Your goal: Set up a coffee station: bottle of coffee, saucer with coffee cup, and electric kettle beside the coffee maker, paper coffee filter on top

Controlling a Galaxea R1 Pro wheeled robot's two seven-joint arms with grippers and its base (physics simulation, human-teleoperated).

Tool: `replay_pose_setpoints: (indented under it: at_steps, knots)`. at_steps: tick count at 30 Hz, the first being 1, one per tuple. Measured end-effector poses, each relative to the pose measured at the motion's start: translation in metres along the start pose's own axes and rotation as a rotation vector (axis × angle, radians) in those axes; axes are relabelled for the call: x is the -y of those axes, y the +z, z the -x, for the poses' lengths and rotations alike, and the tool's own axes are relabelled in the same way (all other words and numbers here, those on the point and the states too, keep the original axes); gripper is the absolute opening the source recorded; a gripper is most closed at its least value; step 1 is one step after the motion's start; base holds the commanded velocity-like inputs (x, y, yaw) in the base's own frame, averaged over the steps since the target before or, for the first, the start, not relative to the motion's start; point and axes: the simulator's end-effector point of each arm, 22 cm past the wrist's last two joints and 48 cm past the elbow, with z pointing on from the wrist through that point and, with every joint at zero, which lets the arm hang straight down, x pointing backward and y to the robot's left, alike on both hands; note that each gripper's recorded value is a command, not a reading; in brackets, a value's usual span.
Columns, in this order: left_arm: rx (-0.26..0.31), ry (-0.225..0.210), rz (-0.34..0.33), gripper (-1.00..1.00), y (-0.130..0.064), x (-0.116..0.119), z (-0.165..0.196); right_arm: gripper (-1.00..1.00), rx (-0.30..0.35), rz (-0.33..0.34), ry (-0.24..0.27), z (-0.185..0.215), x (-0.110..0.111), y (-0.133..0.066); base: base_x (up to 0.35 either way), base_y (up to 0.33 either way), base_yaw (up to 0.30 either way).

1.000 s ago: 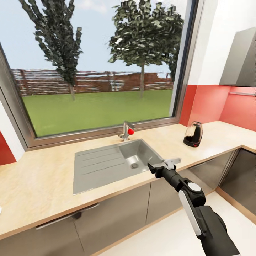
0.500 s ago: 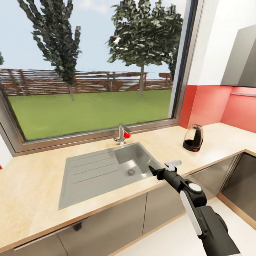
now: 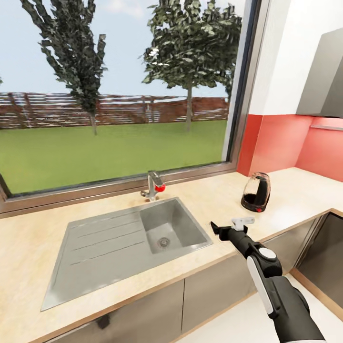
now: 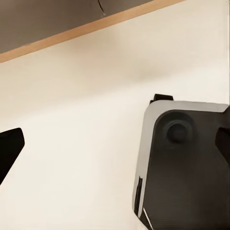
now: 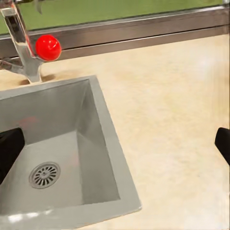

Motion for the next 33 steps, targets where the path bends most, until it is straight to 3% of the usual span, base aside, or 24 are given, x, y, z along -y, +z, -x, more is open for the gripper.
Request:
replay_pose_setpoints:
  at_steps: [4,5,6,33]
  knots:
    - [-0.015,0.000,-0.003,1.00,-0.001,0.002,-0.007,1.00,0.021,-0.050,-0.009,0.005,0.015,-0.001,0.233,-0.250,0.000]
    - [-0.016,0.000,-0.003,1.00,-0.001,0.002,-0.007,1.00,0.072,-0.346,-0.011,0.016,0.103,-0.020,0.225,-0.255,0.000]
    - [-0.017,0.000,-0.003,1.00,-0.001,0.002,-0.008,1.00,0.075,-0.416,0.012,0.015,0.131,-0.030,0.194,-0.269,0.000]
    - [-0.017,-0.002,0.000,1.00,-0.001,0.001,-0.008,1.00,0.059,-0.429,0.023,0.007,0.131,-0.028,0.066,-0.295,0.000]
